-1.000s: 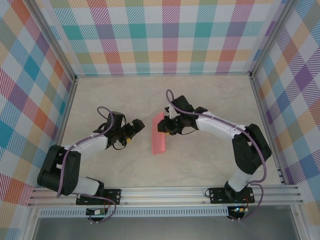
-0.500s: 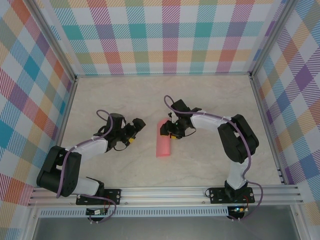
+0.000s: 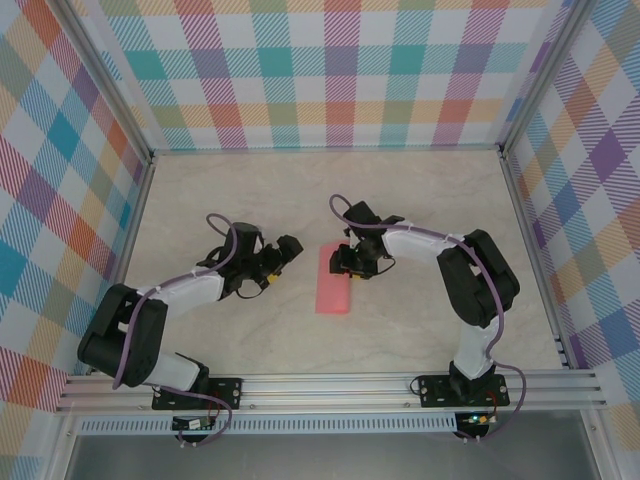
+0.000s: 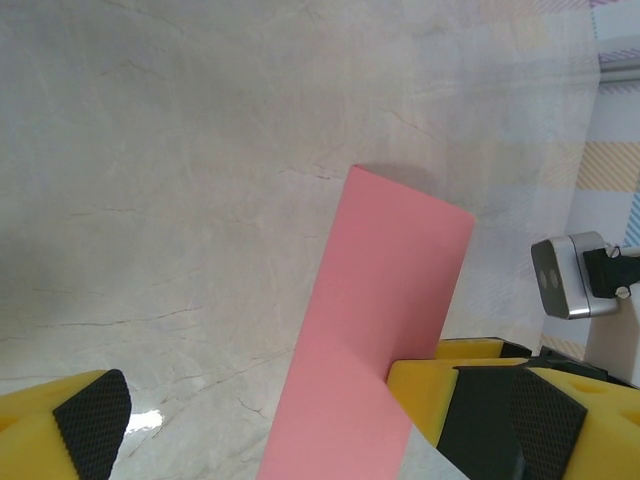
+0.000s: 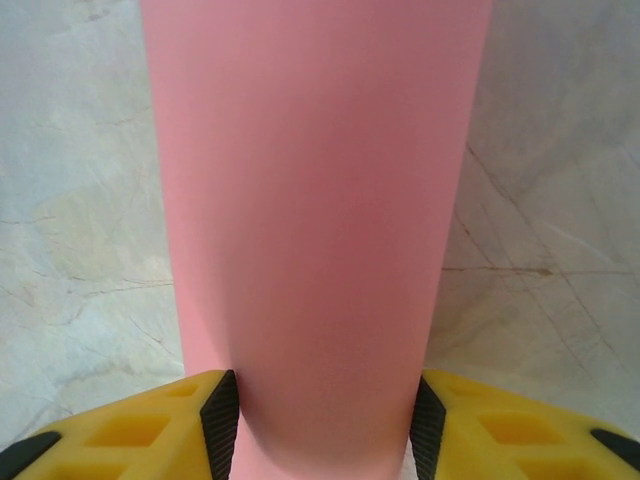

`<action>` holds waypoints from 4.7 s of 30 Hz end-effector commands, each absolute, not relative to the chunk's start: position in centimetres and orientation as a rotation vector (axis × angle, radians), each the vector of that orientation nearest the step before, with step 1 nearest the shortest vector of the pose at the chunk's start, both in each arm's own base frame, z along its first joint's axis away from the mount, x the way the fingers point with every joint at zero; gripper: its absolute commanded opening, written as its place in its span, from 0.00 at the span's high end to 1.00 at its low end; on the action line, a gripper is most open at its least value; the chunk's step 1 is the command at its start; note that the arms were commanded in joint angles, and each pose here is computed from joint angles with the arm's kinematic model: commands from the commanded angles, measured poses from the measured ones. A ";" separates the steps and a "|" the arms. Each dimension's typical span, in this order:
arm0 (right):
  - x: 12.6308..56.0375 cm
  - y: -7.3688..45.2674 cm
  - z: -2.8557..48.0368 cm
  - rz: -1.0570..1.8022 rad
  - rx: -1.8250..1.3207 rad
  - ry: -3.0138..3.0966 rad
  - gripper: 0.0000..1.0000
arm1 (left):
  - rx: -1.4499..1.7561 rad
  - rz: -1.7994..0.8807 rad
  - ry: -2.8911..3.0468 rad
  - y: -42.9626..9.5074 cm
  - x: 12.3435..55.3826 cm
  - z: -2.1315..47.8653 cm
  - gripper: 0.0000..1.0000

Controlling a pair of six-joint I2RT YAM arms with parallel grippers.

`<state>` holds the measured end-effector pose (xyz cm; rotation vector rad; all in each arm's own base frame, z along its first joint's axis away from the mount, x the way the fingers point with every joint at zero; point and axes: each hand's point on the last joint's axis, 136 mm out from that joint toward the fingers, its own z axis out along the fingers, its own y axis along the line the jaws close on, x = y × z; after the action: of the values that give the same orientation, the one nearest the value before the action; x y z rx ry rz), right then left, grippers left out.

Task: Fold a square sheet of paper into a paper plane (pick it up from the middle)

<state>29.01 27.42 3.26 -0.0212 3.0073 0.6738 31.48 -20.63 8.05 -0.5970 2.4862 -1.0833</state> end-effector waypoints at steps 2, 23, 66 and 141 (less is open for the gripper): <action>27.6 26.1 0.9 0.605 0.036 3.096 0.53 | -0.531 -1.115 2.518 -22.4 31.7 8.0 0.03; 29.1 23.2 1.0 0.459 0.204 3.058 0.46 | -0.386 -1.056 2.463 -24.1 32.4 8.6 0.07; 25.3 17.8 -6.8 -0.008 0.390 3.277 0.48 | -0.307 -1.149 2.506 -28.1 33.4 7.3 0.37; 24.4 16.9 -10.2 -0.174 0.374 3.353 0.47 | -0.229 -1.187 2.650 -30.5 32.5 4.4 0.83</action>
<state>28.85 25.63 0.15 0.3130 3.2134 0.5193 32.80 -29.47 4.17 -0.2913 2.6416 -1.1691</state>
